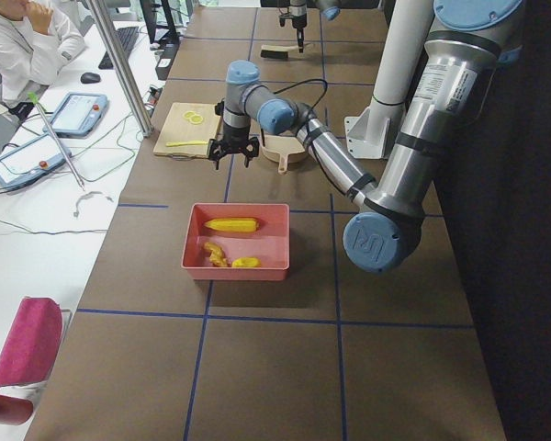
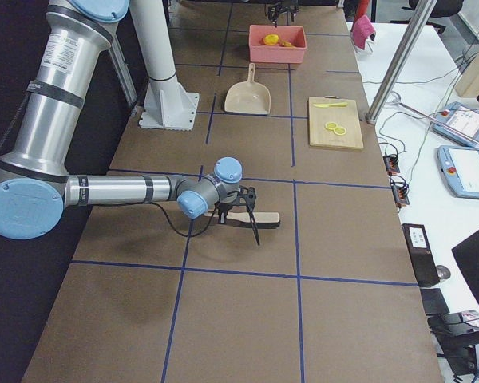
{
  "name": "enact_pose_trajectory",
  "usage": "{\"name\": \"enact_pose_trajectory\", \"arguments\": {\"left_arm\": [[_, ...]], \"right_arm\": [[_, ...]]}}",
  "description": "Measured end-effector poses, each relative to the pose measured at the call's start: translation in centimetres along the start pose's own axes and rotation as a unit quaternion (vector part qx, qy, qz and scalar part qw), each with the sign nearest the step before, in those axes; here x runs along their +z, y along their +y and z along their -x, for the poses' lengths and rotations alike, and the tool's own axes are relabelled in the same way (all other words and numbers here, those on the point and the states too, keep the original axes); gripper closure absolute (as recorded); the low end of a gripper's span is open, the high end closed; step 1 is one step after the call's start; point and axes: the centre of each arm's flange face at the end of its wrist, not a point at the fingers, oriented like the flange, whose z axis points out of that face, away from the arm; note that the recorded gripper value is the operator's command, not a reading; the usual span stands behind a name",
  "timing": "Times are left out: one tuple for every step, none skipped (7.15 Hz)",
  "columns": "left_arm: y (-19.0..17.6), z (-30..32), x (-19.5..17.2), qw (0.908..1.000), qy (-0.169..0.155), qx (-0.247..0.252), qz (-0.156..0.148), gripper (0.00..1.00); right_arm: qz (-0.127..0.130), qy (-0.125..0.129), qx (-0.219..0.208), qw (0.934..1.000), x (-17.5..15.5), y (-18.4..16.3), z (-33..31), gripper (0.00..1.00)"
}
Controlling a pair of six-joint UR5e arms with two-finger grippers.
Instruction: Sweep and dump trash into bin
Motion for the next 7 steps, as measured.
{"name": "enact_pose_trajectory", "arguments": {"left_arm": [[0.0, 0.0, 0.0, 1.0000, 0.000, 0.000, 0.000, 0.00], [0.0, 0.1, 0.0, 1.0000, 0.000, -0.001, 0.001, 0.01], [0.4, 0.4, -0.1, 1.0000, -0.002, -0.005, 0.002, 0.01], [1.5, 1.6, -0.4, 0.9998, -0.005, -0.020, 0.005, 0.01], [4.6, 4.0, -0.8, 0.9982, 0.001, -0.059, 0.013, 0.01], [9.5, 7.2, -0.9, 0.9928, 0.016, -0.117, 0.020, 0.01], [14.9, 10.9, -0.7, 0.9826, 0.032, -0.181, 0.025, 0.01]], "right_arm": [[0.001, -0.001, -0.001, 1.0000, 0.2, 0.0, 0.1, 0.00], [0.000, -0.001, 0.000, 1.0000, 0.2, -0.1, 0.2, 0.00], [-0.009, -0.006, 0.000, 0.9999, -0.7, -0.2, 0.5, 0.00], [-0.039, -0.020, 0.005, 0.9990, -3.8, -0.8, 0.7, 0.00], [-0.075, -0.043, 0.023, 0.9960, -8.2, -1.6, -0.2, 0.00], [-0.095, -0.061, 0.036, 0.9930, -11.8, -2.2, -2.2, 0.00], [-0.103, -0.054, 0.033, 0.9927, -14.3, -3.1, -4.5, 0.00]]}}
